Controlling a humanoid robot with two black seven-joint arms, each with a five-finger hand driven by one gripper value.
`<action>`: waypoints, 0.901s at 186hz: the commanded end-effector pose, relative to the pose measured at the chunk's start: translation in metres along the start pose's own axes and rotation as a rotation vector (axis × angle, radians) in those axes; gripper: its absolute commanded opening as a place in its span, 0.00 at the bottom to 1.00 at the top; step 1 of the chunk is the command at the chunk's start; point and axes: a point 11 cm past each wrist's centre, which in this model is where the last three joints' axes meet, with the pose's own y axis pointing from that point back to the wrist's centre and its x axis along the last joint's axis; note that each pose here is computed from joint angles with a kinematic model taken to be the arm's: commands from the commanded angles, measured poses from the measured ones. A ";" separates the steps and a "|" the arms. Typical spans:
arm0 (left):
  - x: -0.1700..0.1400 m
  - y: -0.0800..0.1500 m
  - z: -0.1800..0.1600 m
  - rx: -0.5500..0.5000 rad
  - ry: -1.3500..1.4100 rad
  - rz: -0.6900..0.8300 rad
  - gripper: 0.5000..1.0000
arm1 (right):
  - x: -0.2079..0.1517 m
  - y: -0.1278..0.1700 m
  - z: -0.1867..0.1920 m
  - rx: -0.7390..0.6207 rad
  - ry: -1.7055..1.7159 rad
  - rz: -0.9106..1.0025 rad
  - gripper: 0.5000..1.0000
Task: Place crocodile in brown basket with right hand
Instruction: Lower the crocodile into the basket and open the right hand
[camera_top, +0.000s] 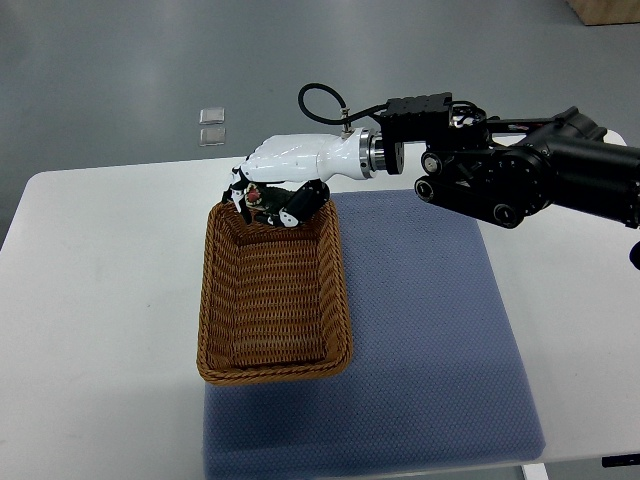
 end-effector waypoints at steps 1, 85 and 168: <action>0.000 0.000 0.000 0.000 0.000 0.000 1.00 | -0.008 -0.006 -0.008 0.028 -0.007 -0.016 0.00; 0.000 0.000 0.000 0.000 0.000 0.000 1.00 | -0.043 -0.023 -0.020 0.068 -0.019 -0.024 0.59; 0.000 0.000 0.000 0.000 0.000 0.000 1.00 | -0.043 -0.014 -0.010 0.039 -0.046 -0.002 0.83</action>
